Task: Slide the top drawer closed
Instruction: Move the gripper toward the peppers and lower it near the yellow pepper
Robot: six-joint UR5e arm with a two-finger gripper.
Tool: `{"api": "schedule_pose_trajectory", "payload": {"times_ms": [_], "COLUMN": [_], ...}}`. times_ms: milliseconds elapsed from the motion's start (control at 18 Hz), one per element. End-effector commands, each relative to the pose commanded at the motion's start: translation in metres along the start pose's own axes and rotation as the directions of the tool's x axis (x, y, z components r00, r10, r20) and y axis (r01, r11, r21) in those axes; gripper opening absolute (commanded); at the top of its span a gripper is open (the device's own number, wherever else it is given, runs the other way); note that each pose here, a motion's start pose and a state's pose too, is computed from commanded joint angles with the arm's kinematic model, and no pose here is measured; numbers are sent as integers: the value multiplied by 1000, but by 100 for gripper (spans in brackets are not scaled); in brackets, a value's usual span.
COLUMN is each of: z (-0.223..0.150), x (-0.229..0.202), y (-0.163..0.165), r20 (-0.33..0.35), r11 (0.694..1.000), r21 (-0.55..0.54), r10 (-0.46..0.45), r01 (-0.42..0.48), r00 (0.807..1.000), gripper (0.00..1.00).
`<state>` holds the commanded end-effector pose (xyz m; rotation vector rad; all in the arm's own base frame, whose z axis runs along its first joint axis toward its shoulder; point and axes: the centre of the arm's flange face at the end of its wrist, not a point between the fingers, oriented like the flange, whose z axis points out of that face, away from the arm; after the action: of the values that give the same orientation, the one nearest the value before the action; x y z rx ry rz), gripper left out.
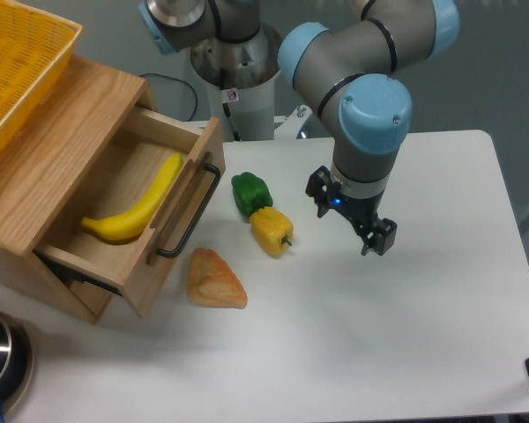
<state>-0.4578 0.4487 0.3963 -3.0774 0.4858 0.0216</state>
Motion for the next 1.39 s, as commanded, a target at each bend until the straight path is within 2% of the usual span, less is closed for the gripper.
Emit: {"api": "schedule_pose_trajectory", "payload": {"times_ms": [333,667,778,833,1000,1278,1389], "z": [-5,-5,3,4,16,9,0], "x": [2,2,5,2,-1,9,21], "y": [-4,-19,-19,-21,-24,-29,-28], "r20": [4,50,42,50,4,-3,-14], "r11": [1000,999,998,993,978,970,965], "r21": [25,41,53,93,182,190,195], "r10": [-6,-13,-45,-76,-106,-156,-174], "r01": [6,11,43,71,104,154,173], "r00": [1000,999,998,996,994,988,985], "gripper": [100,100,100,100,100,100,90]}}
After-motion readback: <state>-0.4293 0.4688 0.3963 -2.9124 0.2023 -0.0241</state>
